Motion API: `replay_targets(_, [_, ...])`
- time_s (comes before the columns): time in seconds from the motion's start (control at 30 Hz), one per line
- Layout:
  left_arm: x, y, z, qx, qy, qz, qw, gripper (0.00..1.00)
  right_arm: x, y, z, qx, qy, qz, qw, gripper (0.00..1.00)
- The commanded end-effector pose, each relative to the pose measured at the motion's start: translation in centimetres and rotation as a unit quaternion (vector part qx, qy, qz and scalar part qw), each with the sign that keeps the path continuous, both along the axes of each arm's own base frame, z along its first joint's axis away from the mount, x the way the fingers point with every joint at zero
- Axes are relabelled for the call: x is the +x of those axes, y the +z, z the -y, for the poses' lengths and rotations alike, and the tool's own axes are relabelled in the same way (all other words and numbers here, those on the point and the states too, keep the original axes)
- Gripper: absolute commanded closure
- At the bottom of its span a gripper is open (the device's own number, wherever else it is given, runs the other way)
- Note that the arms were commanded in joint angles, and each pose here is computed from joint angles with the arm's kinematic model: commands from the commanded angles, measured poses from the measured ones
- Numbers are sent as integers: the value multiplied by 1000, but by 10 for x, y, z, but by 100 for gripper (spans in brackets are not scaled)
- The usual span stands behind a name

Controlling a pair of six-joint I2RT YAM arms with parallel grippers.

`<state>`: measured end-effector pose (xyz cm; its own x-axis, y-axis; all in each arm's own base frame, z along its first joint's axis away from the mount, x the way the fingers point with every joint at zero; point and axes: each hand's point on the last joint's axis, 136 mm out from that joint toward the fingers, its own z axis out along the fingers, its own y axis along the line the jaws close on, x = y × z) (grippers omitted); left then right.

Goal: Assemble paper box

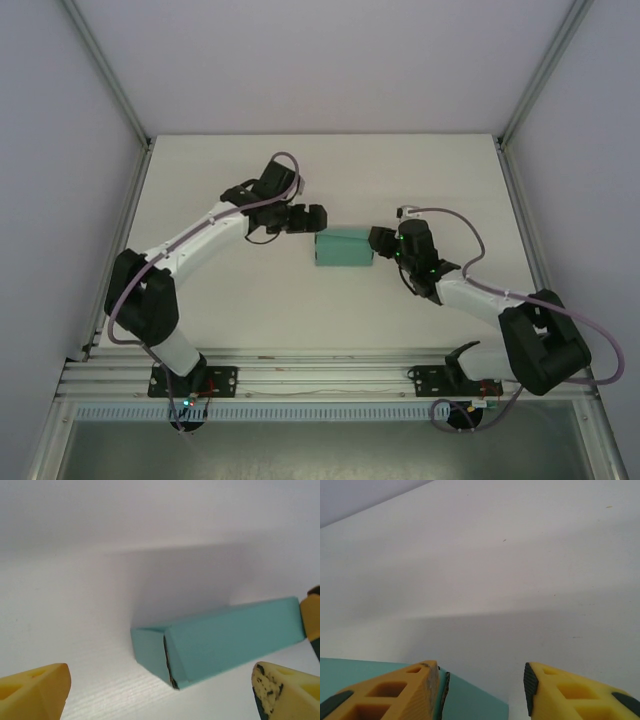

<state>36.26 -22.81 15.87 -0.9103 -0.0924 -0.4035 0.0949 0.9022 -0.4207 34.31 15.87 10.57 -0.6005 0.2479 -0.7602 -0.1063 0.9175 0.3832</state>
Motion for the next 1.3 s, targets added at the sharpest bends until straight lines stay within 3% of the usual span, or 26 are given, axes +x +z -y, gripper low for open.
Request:
replay_targets(0.0, [11, -8, 16, -28, -10, -2, 1000, 12, -60, -96, 33, -120, 13, -162, 979, 52])
replay_targets(0.47, [-22, -95, 1, -49, 24, -86, 995, 56, -64, -103, 29, -98, 13, -171, 980, 52])
replay_targets(0.67, [-43, -122, -5, -67, 40, -105, 991, 79, -71, -106, 24, -66, 6, -173, 983, 54])
replay_targets(0.8, [-52, -132, -8, -71, 40, -112, 990, 89, -78, -113, 19, -65, 17, -172, 983, 55])
replay_targets(0.9, [-56, -140, -11, -67, 41, -115, 990, 100, -82, -120, 18, -78, 21, -176, 981, 66])
replay_targets(1.27, [-67, -153, -12, -29, 27, -105, 994, 100, -81, -111, 13, -60, 21, -156, 986, 100])
